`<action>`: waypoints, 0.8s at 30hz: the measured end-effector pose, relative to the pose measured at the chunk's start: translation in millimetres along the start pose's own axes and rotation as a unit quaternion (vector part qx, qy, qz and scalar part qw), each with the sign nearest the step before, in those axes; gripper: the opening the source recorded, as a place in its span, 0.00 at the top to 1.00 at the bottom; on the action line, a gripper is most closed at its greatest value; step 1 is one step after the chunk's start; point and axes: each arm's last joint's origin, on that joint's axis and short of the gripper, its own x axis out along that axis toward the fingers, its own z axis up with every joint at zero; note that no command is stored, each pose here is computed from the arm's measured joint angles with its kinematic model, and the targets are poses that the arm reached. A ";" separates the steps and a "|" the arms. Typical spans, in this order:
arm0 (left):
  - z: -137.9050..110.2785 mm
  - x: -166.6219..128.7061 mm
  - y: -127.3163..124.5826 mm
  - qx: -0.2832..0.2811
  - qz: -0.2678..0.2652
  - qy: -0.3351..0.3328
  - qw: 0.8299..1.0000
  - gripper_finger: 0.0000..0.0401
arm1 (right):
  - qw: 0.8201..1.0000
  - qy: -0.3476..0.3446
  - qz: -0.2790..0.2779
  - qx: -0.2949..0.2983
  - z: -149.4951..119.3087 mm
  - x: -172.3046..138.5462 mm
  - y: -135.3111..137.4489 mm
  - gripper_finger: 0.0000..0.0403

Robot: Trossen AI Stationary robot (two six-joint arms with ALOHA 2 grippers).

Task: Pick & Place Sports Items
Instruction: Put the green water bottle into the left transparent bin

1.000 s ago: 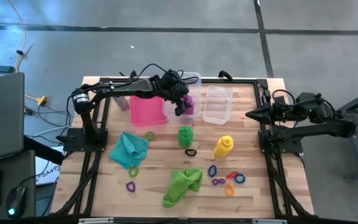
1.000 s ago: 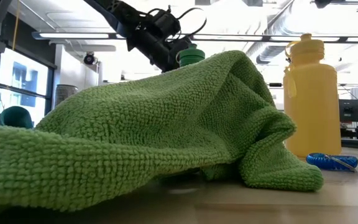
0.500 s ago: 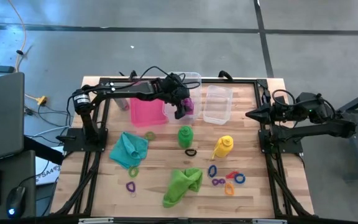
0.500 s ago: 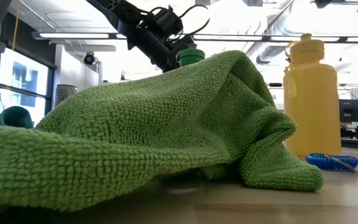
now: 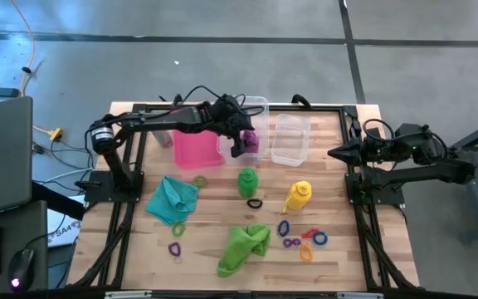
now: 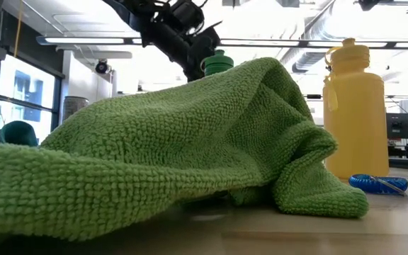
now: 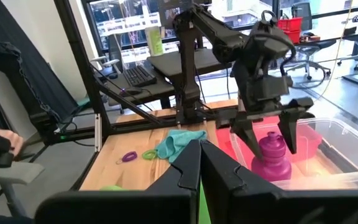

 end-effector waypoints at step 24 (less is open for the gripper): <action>42.0 -132.3 -64.8 0.020 -0.110 -0.085 0.990 0.26 | 1.000 -0.002 0.002 -0.002 0.4 0.0 0.2 1.00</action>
